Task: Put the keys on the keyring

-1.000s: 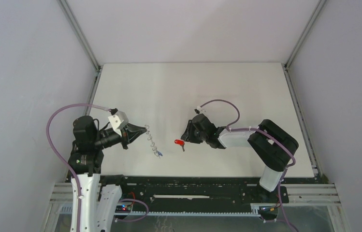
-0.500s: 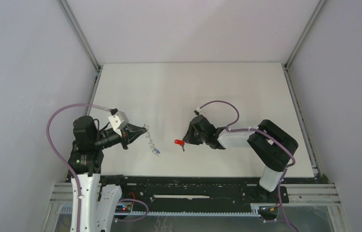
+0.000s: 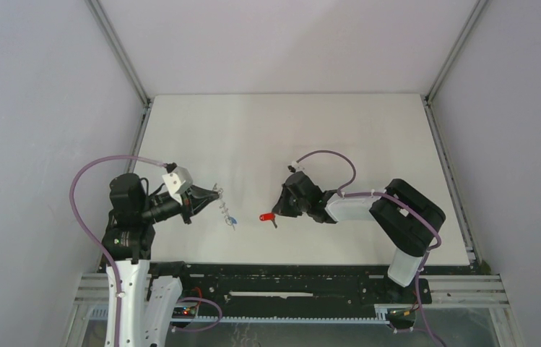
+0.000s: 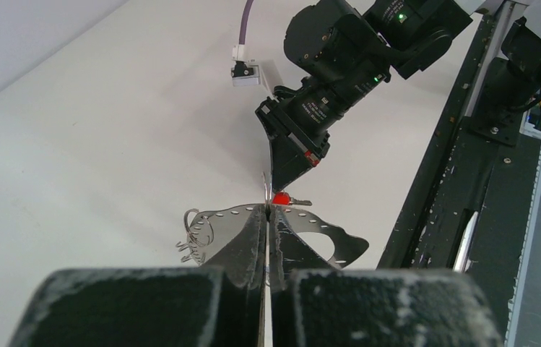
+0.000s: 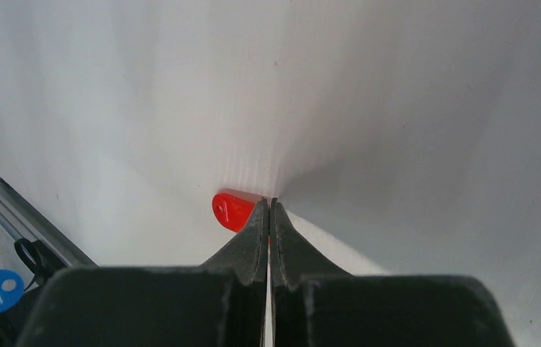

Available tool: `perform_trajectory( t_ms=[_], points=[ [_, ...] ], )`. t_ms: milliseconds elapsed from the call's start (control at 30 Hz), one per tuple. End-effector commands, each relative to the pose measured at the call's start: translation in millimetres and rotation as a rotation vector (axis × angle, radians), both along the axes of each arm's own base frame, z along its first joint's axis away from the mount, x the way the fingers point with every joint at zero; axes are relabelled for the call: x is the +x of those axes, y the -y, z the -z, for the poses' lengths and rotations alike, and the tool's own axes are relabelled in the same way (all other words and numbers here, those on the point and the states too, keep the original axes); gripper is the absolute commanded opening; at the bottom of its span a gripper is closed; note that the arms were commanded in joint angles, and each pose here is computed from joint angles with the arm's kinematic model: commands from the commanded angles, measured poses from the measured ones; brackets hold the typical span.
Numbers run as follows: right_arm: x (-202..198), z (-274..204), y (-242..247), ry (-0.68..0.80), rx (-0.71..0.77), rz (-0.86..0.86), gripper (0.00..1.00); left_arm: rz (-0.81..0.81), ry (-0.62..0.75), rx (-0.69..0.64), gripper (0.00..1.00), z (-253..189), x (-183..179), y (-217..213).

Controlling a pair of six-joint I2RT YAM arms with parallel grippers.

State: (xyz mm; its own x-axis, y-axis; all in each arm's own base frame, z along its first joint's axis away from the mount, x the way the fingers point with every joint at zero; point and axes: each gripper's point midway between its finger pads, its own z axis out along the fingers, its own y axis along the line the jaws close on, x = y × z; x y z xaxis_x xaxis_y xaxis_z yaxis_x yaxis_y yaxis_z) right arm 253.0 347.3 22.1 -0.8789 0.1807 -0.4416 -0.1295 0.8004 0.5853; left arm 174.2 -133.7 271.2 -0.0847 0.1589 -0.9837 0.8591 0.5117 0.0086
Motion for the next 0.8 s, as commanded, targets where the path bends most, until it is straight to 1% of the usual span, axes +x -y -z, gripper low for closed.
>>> perform_trajectory(
  t_ms=[0,100,233,300,433,500,533,667,700,767],
  points=[
    [6.2,-26.2,-9.8,0.113,0.035,-0.091,0.00,0.049,0.080,-0.004,0.00,-27.0,-6.8,5.5],
    [8.0,-44.9,-8.0,0.207,0.022,-0.162,0.00,0.059,0.056,-0.015,0.00,-23.7,-6.7,6.8],
    [1.6,-87.0,-5.9,0.402,0.057,-0.275,0.00,0.071,0.022,-0.026,0.00,-19.2,-6.9,8.5],
    [-2.2,-102.0,-2.8,0.468,0.059,-0.320,0.00,0.082,0.022,-0.027,0.00,-19.2,-9.4,10.0],
    [-5.0,-107.9,9.0,0.531,-0.006,-0.371,0.00,0.098,0.025,-0.025,0.00,-19.0,-12.8,12.5],
    [-15.2,-117.7,10.5,0.568,0.017,-0.417,0.00,0.113,0.029,-0.025,0.00,-20.0,-15.6,14.6],
    [-22.8,-126.3,10.2,0.610,0.033,-0.450,0.00,0.121,0.030,-0.024,0.00,-20.2,-17.3,15.6],
    [-48.4,-157.5,13.0,0.865,0.010,-0.577,0.00,0.156,0.017,-0.020,0.00,-17.6,-25.5,20.1],
    [-50.5,-159.3,15.2,0.895,-0.004,-0.590,0.00,0.157,0.012,-0.018,0.00,-16.5,-26.2,20.0],
    [-46.1,-152.4,22.4,0.893,-0.060,-0.588,0.00,0.185,0.009,-0.011,0.00,-15.1,-31.1,24.1]
  ],
)
